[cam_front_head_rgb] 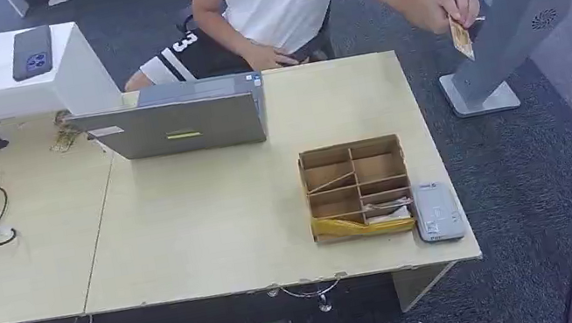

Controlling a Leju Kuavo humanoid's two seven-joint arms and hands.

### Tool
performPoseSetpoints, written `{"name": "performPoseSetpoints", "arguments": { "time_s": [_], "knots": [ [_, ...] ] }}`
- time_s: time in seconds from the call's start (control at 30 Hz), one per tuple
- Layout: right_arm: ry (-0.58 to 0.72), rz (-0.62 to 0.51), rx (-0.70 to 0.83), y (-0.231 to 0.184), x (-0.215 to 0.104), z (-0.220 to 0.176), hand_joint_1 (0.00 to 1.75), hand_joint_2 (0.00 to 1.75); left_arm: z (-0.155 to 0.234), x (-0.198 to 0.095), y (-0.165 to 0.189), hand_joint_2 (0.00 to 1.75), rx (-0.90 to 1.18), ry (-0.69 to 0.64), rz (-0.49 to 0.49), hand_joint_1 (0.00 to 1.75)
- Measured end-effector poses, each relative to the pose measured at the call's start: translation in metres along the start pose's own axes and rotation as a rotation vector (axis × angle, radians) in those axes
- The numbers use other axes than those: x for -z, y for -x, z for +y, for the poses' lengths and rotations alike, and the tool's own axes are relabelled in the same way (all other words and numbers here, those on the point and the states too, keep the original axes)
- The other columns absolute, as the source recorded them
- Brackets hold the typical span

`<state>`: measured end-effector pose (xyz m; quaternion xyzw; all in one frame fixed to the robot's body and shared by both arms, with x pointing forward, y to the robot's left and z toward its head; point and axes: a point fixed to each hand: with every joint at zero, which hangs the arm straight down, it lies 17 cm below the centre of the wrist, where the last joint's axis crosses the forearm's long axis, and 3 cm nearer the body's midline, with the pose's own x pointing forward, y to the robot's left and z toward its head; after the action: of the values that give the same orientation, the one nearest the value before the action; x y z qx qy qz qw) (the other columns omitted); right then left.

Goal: Pass the card to the sensor for recognition and then transmit it.

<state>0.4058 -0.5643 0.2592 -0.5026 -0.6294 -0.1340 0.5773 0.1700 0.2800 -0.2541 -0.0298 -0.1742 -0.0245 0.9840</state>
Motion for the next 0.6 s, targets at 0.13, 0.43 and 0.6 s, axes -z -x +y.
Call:
{"name": "performPoseSetpoints", "arguments": {
  "time_s": [0.13, 0.43, 0.6],
  "knots": [
    [-0.064, -0.08, 0.051, -0.037, -0.021, 0.018, 0.0, 1.75, 0.0, 0.0, 0.0, 0.0, 0.0, 0.0, 0.0, 0.0],
    [-0.133, -0.433, -0.189, -0.125, -0.06, 0.061, 0.0, 1.75, -0.001, 0.001, -0.004, 0.0, 0.089, -0.002, -0.001, 0.0],
    [-0.19, -0.61, -0.308, -0.169, -0.095, 0.101, 0.0, 1.75, -0.003, 0.001, -0.013, 0.0, 0.082, 0.001, -0.022, 0.0]
  ]
}}
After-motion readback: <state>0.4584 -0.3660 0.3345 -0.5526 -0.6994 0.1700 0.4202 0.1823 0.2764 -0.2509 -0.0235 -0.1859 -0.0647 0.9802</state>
